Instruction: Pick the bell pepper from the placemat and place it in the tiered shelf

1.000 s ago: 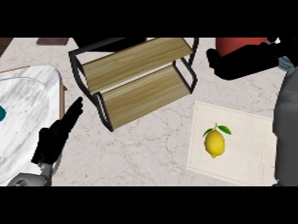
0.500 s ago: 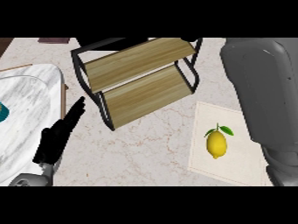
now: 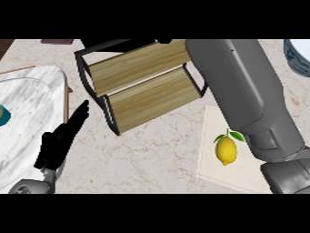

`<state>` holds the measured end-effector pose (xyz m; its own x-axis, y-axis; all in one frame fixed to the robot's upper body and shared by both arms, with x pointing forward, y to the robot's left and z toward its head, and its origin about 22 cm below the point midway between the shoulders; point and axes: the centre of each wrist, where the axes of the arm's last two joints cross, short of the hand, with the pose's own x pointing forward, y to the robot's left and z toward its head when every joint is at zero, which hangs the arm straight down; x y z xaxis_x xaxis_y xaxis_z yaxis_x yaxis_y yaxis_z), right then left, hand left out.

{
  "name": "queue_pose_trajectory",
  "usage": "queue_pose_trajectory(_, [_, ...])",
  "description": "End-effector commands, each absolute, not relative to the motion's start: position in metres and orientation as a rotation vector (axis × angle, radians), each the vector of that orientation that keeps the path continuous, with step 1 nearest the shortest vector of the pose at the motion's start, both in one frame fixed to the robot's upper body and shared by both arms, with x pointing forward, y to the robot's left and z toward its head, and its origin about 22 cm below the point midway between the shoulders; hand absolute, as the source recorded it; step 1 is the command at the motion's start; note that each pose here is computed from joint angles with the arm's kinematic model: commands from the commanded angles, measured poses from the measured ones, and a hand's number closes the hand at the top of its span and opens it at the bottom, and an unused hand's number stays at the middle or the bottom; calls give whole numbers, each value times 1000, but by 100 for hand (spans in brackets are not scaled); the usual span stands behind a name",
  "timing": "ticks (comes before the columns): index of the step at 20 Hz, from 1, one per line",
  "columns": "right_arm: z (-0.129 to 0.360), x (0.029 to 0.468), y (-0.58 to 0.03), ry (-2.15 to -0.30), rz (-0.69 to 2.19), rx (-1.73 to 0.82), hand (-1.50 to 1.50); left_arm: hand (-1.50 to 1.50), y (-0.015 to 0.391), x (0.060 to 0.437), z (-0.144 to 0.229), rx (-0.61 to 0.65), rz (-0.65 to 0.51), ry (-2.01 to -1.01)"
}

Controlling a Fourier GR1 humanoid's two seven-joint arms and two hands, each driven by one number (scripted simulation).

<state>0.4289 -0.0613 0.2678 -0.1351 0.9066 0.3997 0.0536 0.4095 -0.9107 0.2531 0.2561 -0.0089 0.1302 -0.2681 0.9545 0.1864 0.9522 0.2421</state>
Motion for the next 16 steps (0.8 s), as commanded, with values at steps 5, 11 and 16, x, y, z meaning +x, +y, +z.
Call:
queue_pose_trajectory(5, [222,451,-88,-1455,535,-317,-150,0,263,254,-18,87,-359,-1357])
queue_pose_trajectory(11, [231,457,-75,-1501,321,-102,-150,0,251,255,-23,48,-345,-1329])
queue_pose_trajectory(16, [231,462,-98,-1671,94,-126,-150,0,251,251,-31,96,-325,-1335])
